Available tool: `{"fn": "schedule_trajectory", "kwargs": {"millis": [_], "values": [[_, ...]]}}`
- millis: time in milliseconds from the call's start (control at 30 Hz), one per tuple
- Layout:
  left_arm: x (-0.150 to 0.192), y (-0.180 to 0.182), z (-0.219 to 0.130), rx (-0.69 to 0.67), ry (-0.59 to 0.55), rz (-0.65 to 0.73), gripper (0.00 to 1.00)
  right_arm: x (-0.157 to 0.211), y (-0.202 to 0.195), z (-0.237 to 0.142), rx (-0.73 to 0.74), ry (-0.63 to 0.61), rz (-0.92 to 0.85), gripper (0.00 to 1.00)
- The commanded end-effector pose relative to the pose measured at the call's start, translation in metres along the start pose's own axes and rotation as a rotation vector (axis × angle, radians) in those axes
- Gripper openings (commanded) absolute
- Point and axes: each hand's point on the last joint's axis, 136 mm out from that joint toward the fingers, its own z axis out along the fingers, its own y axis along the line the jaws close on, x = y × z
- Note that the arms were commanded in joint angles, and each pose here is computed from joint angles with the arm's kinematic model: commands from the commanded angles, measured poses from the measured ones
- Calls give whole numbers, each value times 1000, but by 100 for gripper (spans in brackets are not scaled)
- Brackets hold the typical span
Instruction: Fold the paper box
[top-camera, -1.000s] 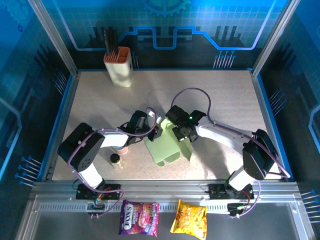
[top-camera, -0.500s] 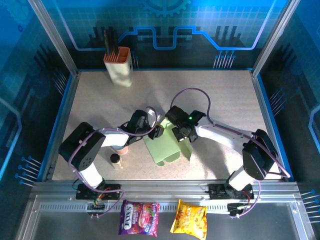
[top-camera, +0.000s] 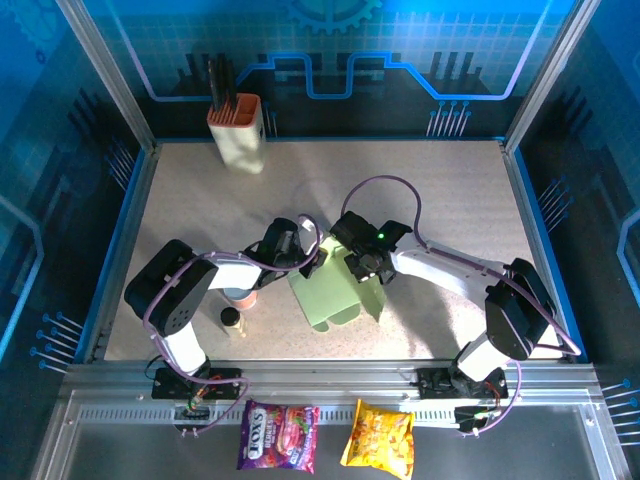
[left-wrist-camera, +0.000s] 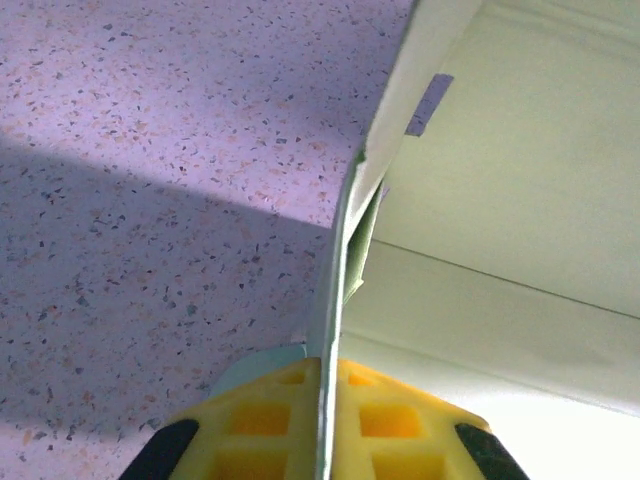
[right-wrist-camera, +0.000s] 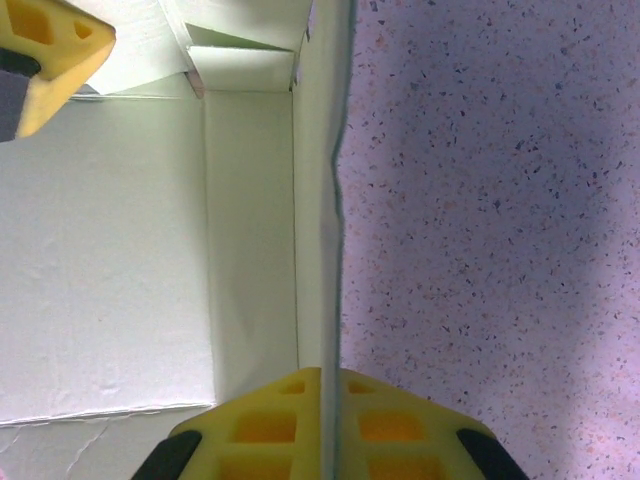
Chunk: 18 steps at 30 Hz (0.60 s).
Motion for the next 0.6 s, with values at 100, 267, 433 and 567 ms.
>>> {"fn": "schedule_trajectory", "kwargs": {"millis": [100,267,433,567], "values": [[8,-3,2,14,9,50,6,-7,-2,-22,-2,-32,-1,29],[8,-1,1,1,9,53,6,-10,-4,-31,-8,-45,-1,34],[8,-1,2,1,6,56,6,-19,-1,-49,-60,-80,12,36],[9,-2,2,5,6,56,6,-31,3,-64,-144,-131,44,37]]}}
